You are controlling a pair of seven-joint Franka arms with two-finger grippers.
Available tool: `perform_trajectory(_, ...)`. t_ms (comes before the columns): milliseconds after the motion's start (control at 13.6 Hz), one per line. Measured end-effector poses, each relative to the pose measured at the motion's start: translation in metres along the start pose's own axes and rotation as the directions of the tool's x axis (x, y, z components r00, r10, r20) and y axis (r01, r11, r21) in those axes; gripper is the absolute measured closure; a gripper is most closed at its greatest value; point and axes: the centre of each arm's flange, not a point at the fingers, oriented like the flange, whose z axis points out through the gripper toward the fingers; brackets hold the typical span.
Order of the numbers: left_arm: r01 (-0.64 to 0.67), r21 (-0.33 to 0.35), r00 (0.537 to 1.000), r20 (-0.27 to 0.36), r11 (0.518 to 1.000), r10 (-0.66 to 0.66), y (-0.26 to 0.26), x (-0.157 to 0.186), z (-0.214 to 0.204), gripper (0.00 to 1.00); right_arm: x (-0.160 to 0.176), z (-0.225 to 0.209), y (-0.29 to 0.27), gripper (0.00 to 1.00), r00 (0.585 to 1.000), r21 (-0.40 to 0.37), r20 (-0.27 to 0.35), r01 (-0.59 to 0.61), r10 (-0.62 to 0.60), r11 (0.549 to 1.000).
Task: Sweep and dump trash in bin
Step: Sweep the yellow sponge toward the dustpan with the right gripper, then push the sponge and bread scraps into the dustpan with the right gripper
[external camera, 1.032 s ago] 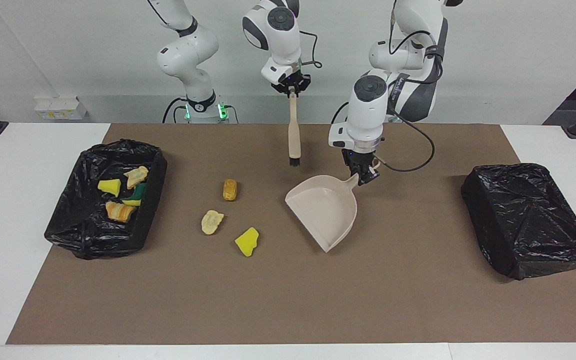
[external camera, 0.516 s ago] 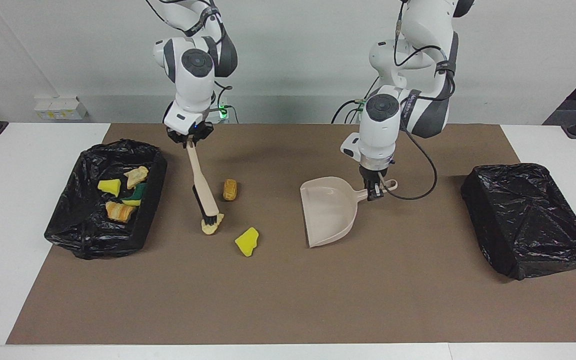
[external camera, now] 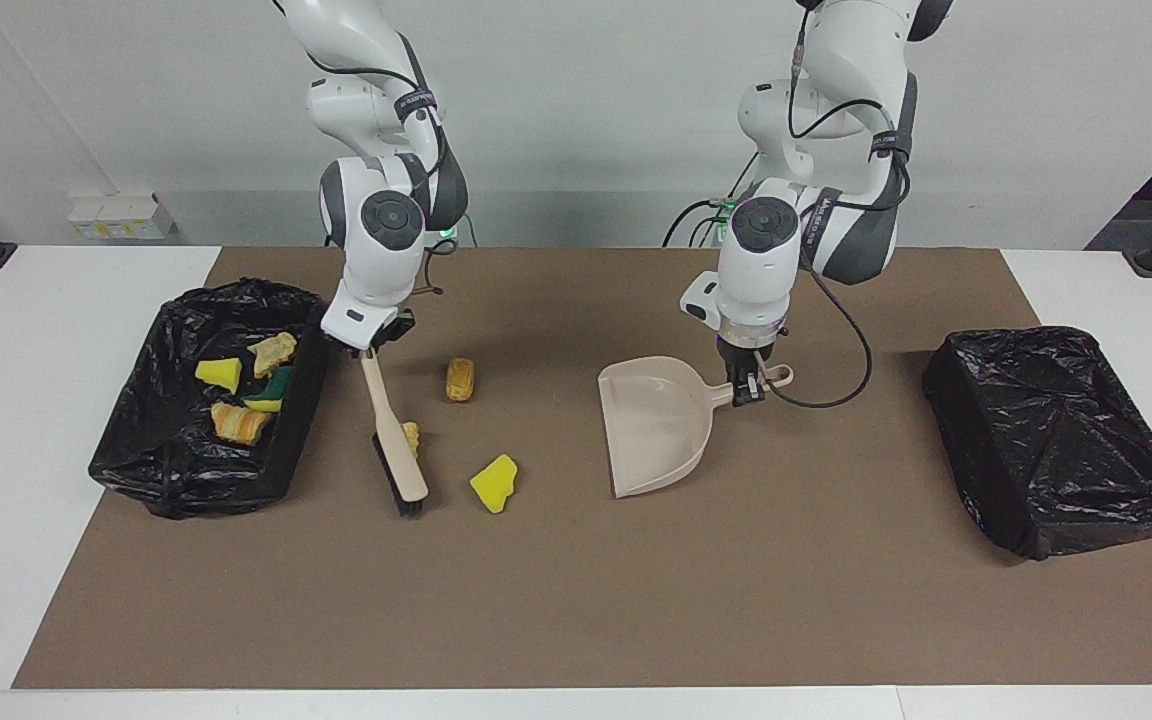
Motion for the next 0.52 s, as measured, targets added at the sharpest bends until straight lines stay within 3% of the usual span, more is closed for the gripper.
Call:
perform_trajectory(221, -0.001, -0.005, 1.000, 0.003, 1.000, 0.001, 0.001, 0.000, 0.001, 0.67, 0.005, 0.005, -0.020, 0.72, 0.994, 0.134, 0.027, -0.106, 0.103, 0.985)
perform_trajectory(516, -0.001, -0.012, 1.000, 0.007, 1.000, 0.001, 0.003, 0.000, 0.005, 0.67, 0.014, -0.010, -0.073, 0.72, 0.987, 0.283, 0.049, -0.161, 0.154, 0.945)
